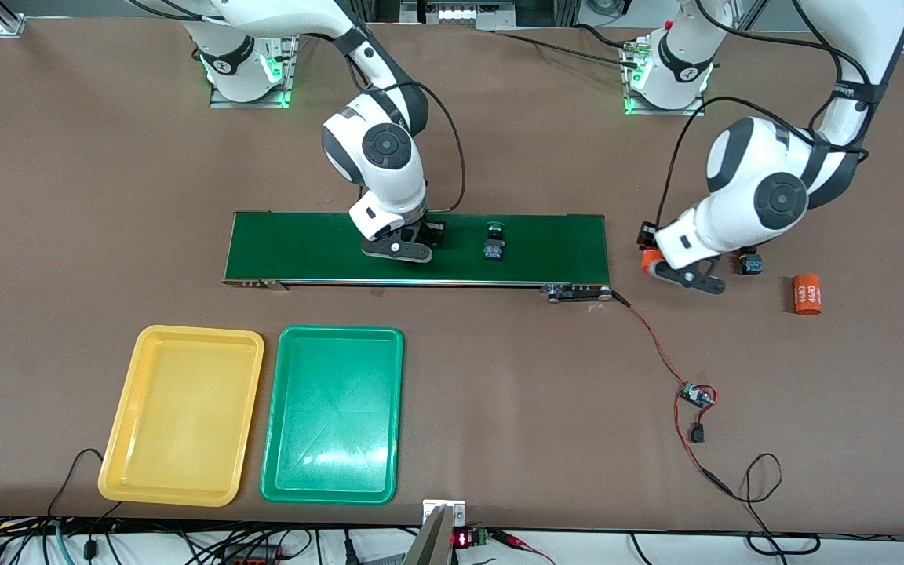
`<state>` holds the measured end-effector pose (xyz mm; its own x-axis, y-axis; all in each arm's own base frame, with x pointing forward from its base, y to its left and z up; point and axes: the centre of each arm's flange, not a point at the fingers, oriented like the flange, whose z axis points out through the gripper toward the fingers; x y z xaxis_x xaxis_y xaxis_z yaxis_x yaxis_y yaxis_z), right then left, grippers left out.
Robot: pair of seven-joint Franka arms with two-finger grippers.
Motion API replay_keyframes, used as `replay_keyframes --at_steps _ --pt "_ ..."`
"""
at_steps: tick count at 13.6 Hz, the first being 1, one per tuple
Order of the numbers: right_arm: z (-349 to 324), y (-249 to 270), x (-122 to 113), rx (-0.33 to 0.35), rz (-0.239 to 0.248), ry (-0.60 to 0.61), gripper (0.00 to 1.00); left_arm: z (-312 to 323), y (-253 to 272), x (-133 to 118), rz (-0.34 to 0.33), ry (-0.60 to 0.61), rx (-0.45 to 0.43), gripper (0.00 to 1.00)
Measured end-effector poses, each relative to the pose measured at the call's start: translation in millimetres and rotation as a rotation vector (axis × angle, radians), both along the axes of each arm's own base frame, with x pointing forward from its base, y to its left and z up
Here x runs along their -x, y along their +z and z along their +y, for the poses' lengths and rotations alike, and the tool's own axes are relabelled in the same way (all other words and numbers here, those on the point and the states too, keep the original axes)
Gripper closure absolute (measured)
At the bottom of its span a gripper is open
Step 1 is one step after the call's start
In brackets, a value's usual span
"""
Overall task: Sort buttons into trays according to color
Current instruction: 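Lift the cylinder with the left gripper while the right gripper carries the button, then drop the button in the green tray while the left gripper sets the cylinder down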
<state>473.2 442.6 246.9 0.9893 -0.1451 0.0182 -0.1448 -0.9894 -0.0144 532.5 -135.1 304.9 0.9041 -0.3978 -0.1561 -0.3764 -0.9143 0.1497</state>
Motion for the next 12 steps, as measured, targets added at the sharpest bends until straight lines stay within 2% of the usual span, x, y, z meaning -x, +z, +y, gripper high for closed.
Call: replay_keyframes --at_steps 1,2,5,6,8,10,12 --pt "-1 3 -3 0.006 0.003 -0.004 0.51 -19 3 3 -0.010 -0.100 0.018 0.50" --pt "-2 10 -9 0.022 0.015 -0.010 0.59 -36 3 8 -0.014 -0.182 0.032 0.50" --pt "-18 72 -50 0.093 0.067 0.019 0.59 -80 2 24 -0.019 -0.397 0.066 0.50" --pt "-31 100 -71 0.080 0.073 0.023 0.59 -94 3 28 -0.025 -0.467 0.078 0.50" --pt "-71 145 -114 0.027 0.049 0.016 0.59 -117 6 31 -0.047 -0.609 0.108 0.50" --pt "-121 159 -149 0.027 0.014 0.031 0.59 -126 6 27 -0.107 -0.811 0.109 0.50" --pt "-162 155 -174 0.046 -0.001 0.066 0.59 -127 -3 22 -0.136 -0.963 0.114 0.50"
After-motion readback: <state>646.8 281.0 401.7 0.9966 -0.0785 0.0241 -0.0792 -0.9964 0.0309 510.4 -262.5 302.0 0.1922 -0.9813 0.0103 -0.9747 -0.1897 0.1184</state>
